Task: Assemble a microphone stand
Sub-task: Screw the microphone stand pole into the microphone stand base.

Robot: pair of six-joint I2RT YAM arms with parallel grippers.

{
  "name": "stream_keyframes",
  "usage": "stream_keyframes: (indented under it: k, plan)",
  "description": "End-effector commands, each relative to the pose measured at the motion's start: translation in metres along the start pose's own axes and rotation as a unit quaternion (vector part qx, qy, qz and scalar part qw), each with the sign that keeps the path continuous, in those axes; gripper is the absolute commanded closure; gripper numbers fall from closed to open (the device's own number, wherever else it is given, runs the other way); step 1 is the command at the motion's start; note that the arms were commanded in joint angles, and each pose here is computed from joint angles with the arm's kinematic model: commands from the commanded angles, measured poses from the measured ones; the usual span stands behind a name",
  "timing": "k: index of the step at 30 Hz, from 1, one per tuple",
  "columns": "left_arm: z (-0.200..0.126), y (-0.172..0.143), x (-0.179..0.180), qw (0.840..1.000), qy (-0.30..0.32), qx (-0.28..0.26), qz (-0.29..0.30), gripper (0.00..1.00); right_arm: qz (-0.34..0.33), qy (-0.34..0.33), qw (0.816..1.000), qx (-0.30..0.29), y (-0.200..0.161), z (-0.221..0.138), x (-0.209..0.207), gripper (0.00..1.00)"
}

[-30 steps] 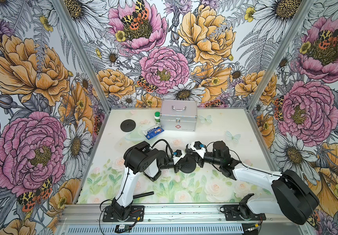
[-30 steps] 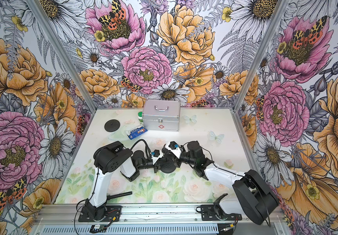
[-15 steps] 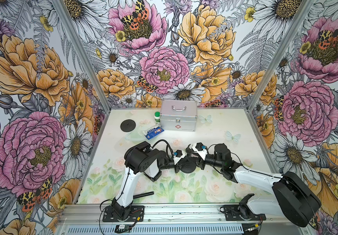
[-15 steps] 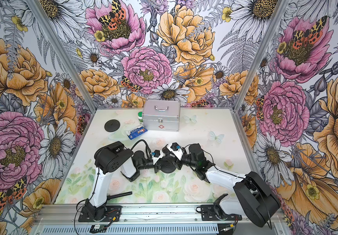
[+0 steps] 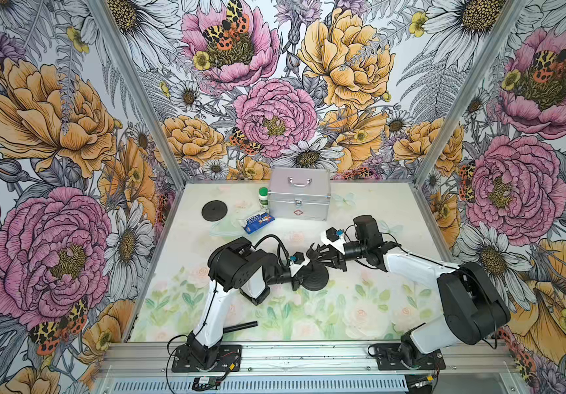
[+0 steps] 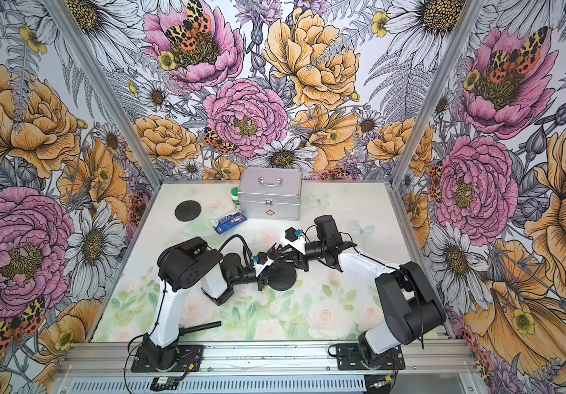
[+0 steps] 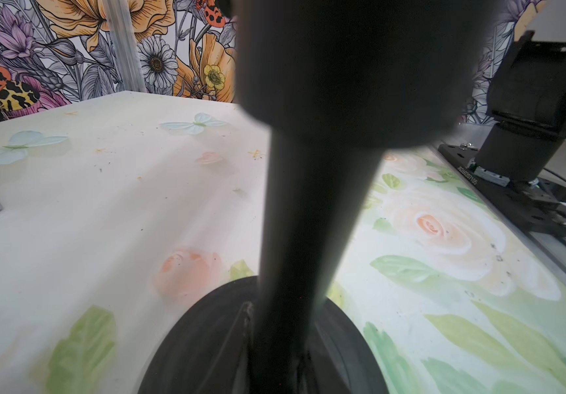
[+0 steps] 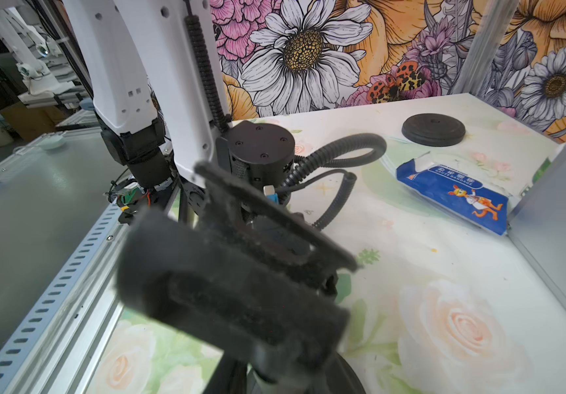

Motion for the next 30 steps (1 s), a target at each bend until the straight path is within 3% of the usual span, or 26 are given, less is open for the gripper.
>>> stream_keyframes:
  k: [1, 4, 6, 9, 11, 13, 16, 19, 20, 22, 25, 30]
  plan:
    - [-0.006, -0.008, 0.000, 1.000, 0.003, 0.018, -0.020, 0.77, 0.032, -0.017, 0.999, 0.036, -0.013, 0.004, 0.007, 0.88]
    - [-0.006, -0.007, 0.001, 1.000, 0.007, 0.017, -0.022, 0.77, 0.048, -0.137, 0.989, 0.041, -0.018, 0.003, 0.006, 0.98]
    - [-0.006, -0.007, 0.002, 1.000, 0.009, 0.016, -0.024, 0.77, 0.069, -0.247, 0.966, 0.025, -0.023, 0.001, 0.011, 1.00]
    - [-0.005, -0.006, 0.003, 1.000, 0.017, 0.015, -0.021, 0.77, 0.086, -0.434, 0.895, 0.048, -0.030, 0.006, 0.033, 1.00]
    - [-0.004, -0.005, 0.003, 1.000, 0.016, 0.014, -0.021, 0.77, 0.084, -0.512, 0.852, 0.075, -0.031, 0.017, 0.052, 1.00]
    - [-0.001, -0.005, 0.002, 1.000, 0.014, 0.014, -0.021, 0.77, 0.064, -0.546, 0.830, 0.099, -0.032, 0.030, 0.067, 1.00]
    - [0.003, -0.006, 0.000, 1.000, 0.010, 0.014, -0.013, 0.77, 0.040, -0.516, 0.851, 0.089, -0.032, 0.042, 0.072, 0.96]
    - [0.003, -0.004, 0.002, 1.000, 0.010, 0.011, -0.013, 0.77, -0.016, -0.419, 0.904, 0.080, -0.029, 0.049, 0.077, 0.73]
    - [0.004, -0.005, 0.001, 1.000, 0.006, 0.012, -0.014, 0.77, -0.041, -0.357, 0.929, 0.082, -0.028, 0.051, 0.081, 0.66]
    - [0.004, -0.006, 0.000, 1.000, 0.002, 0.013, -0.013, 0.77, -0.080, -0.255, 0.961, 0.072, -0.027, 0.046, 0.086, 0.63]
    - [0.004, -0.007, 0.000, 1.000, 0.001, 0.014, -0.012, 0.77, -0.067, -0.194, 0.978, 0.042, -0.028, 0.022, 0.073, 0.59]
    - [0.003, -0.009, -0.002, 1.000, -0.013, 0.017, -0.010, 0.77, -0.061, -0.127, 0.990, 0.031, -0.025, 0.001, 0.051, 0.58]
Point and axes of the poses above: each gripper's point midway between its finger pads, its own z axis out along the fingers, its own x axis along the line the jaws close on, y = z × x, the point moved 10 cm from there along -z, back along the fingers, and after that the axes turned 4 degrees about -z, right-handed, at the moved point
